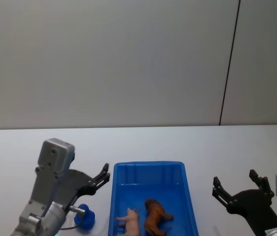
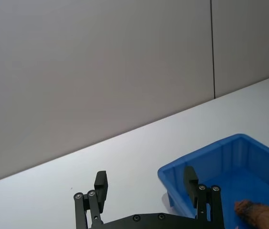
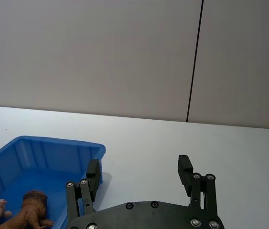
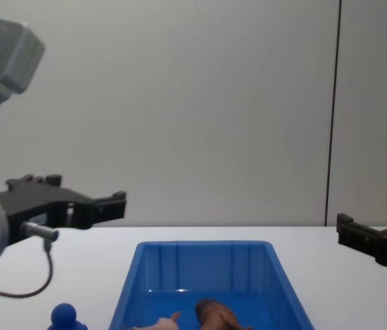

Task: Pick up the two dolls from the table and place them into the box.

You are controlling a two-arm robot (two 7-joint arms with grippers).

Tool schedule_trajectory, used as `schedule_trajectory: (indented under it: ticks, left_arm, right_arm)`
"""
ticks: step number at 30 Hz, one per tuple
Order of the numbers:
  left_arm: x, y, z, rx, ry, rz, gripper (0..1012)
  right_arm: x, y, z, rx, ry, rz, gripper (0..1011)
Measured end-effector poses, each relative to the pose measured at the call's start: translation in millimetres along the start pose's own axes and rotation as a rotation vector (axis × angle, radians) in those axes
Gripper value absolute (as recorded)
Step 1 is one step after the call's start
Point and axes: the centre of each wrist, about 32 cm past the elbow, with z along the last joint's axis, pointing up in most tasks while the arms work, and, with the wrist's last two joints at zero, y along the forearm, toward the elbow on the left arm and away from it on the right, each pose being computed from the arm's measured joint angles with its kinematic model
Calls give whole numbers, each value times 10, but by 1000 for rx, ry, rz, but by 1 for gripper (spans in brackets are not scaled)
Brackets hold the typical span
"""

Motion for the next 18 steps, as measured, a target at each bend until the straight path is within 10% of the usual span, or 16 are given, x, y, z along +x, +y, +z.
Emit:
schedule_trajectory:
  ticks: [18]
  left_arm:
    - [195, 66, -154, 129, 51, -11, 1001]
  right_arm:
    - [9, -12, -1, 3, -1, -5, 1001]
